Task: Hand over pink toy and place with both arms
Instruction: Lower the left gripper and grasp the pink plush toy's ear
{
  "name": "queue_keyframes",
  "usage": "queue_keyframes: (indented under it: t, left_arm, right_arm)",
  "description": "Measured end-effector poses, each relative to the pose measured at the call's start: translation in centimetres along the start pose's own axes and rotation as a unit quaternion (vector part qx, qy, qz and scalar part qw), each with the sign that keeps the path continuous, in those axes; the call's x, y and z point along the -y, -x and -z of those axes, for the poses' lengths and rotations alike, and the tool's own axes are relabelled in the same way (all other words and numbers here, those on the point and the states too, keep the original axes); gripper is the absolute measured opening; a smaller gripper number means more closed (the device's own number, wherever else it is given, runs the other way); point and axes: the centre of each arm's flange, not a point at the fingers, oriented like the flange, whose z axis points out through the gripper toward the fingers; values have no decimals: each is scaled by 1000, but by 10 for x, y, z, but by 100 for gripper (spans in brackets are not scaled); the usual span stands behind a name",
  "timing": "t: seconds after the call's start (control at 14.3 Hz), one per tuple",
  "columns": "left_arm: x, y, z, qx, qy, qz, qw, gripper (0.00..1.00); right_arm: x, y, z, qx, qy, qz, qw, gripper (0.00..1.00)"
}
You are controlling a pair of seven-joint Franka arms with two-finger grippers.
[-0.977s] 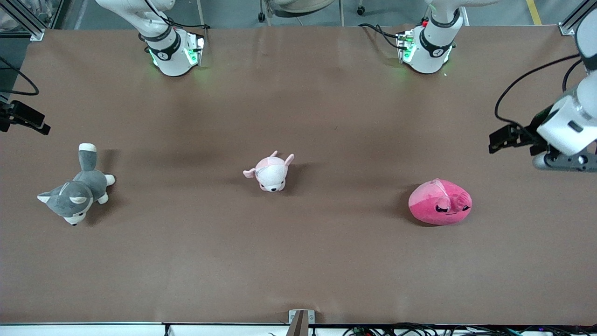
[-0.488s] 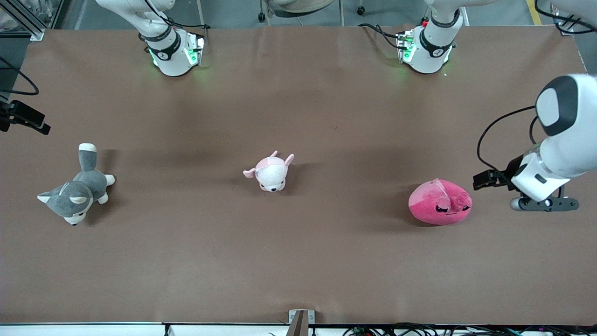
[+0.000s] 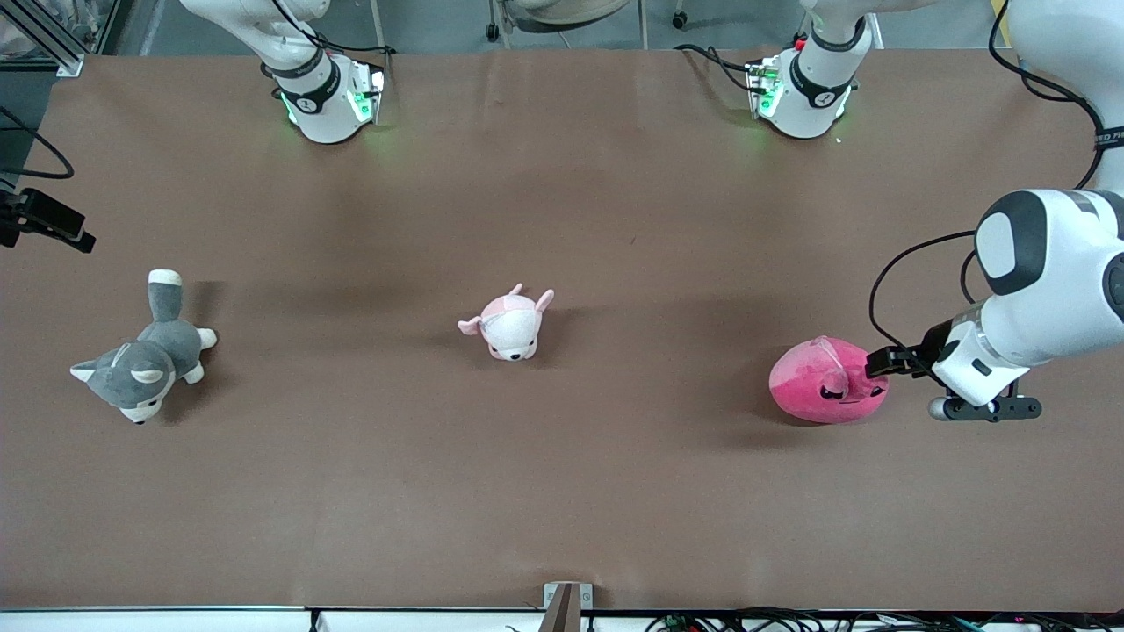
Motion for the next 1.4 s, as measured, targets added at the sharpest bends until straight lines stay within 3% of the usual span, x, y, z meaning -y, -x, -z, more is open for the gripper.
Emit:
queue_keyframes:
  t: [0.35,0.49,0.63,0.84,1.12,1.4]
  left_arm:
    - [4,-4,-23,9,2,4,1000,62]
    - [5,-5,-30,14,2,5,1000,46]
    - [6,-5,-33,16,3,5,1000,41]
    - [4,-5,-30,14,3,4,1000,11]
    - [-13,-1,-6,11,15,-4,1000,9]
    - [-48,17,51,19,69,-8,997,9]
  right_arm:
    - [0,0,0,0,0,0,1000,100]
    - [0,0,0,1,0,0,1000,100]
    - [0,0,0,1,0,0,1000,100]
    - [-1,0,0,1,0,-1,1000,100]
    - [-1,1,-1,5,0,-1,1000,100]
    - [-1,1,-1,5,0,-1,1000,100]
